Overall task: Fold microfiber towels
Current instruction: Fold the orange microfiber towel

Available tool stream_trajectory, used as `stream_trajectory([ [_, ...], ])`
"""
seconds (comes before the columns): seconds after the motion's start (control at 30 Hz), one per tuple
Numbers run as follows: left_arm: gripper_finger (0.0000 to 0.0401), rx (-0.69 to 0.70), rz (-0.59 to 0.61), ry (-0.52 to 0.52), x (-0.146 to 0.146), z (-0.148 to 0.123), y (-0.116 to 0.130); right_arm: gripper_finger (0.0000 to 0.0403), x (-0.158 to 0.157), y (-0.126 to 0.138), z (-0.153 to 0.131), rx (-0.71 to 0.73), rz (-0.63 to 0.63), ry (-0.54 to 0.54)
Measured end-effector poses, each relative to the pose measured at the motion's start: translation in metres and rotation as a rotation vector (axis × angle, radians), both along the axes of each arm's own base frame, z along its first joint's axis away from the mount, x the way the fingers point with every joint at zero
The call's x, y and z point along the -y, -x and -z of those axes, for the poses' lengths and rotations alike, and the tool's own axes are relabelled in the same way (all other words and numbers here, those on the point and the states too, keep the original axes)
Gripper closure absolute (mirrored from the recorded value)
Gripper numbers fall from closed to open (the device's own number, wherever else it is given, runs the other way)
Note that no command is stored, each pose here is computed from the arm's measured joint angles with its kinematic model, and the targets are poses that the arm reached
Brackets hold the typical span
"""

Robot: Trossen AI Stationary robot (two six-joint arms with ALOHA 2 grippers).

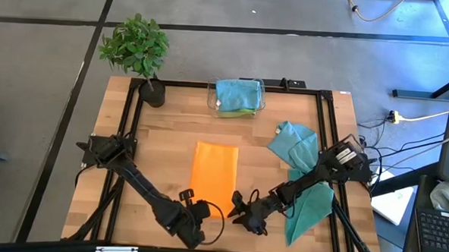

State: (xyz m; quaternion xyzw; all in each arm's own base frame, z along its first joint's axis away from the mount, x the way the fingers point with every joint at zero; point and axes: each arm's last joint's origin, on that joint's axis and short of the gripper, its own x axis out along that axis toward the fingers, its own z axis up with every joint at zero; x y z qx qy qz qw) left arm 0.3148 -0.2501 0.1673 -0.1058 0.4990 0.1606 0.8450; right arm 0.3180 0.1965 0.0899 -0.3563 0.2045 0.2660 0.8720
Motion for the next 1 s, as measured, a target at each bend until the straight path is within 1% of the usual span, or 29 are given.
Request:
stream_trajectory([
  [0.1,0.0401,0.005,-0.007,-0.021,0.002,-0.008,0.001,0.0249,-0.001,-0.004,0.000,0.018,0.039,0.015],
  [0.23,0.0401,0.034,-0.006,-0.047,0.007,-0.015,0.002,0.0251,0.003,-0.005,0.001,0.010,0.057,0.012],
  [0.4,0.0401,0.038,0.004,-0.048,0.011,-0.017,0.005,0.0282,0.008,-0.006,0.005,-0.059,0.021,0.008],
  [0.53,0.0401,0.039,-0.011,-0.038,0.013,-0.016,0.007,0.0309,0.008,-0.004,0.007,-0.087,0.004,0.018],
  [0.77,0.0401,0.036,-0.009,-0.039,0.013,-0.016,0.007,0.0319,0.009,-0.003,0.009,-0.107,0.000,0.026],
  [0.87,0.0401,0.036,-0.009,-0.039,0.013,-0.016,0.007,0.0341,0.008,-0.002,0.010,-0.105,-0.005,0.025],
  [1.0,0.0401,0.038,-0.010,-0.037,0.013,-0.016,0.007,0.0391,0.006,-0.001,0.010,-0.103,-0.010,0.030],
])
